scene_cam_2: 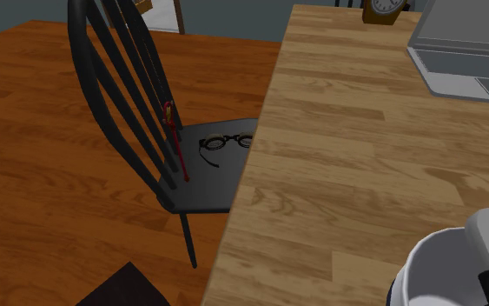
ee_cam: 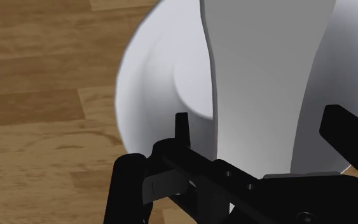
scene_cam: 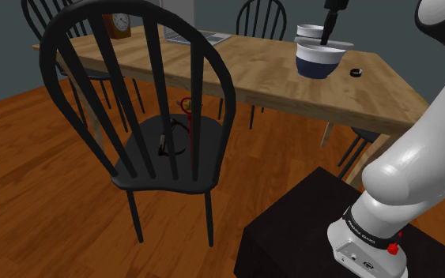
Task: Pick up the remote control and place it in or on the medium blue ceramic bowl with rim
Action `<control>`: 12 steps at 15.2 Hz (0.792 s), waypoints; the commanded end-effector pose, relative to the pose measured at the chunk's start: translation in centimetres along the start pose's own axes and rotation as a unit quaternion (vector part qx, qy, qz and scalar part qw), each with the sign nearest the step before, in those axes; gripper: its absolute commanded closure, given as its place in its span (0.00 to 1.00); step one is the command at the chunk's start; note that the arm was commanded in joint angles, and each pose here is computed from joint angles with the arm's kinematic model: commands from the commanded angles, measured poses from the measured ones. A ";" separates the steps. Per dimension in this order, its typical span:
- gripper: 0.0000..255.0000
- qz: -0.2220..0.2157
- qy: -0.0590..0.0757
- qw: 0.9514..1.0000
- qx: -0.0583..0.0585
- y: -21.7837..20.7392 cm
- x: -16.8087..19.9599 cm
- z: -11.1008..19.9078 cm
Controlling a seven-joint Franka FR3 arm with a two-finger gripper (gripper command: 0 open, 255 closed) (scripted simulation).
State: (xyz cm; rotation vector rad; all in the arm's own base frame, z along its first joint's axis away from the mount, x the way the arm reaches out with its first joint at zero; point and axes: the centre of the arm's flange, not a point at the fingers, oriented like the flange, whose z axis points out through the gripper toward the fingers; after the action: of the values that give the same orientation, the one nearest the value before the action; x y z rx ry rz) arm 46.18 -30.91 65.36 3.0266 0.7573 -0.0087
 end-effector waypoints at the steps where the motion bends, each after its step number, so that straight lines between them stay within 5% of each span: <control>1: 0.00 0.000 0.000 1.000 0.000 0.0 0.0 -1.3; 4: 0.00 0.000 0.000 1.000 0.000 0.0 0.0 -5.0; 12: 0.00 0.000 0.000 1.000 0.000 0.0 0.0 -5.0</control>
State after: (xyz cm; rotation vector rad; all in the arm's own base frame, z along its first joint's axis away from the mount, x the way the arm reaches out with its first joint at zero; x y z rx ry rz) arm 46.18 -30.79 70.36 3.0266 0.7573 -0.0086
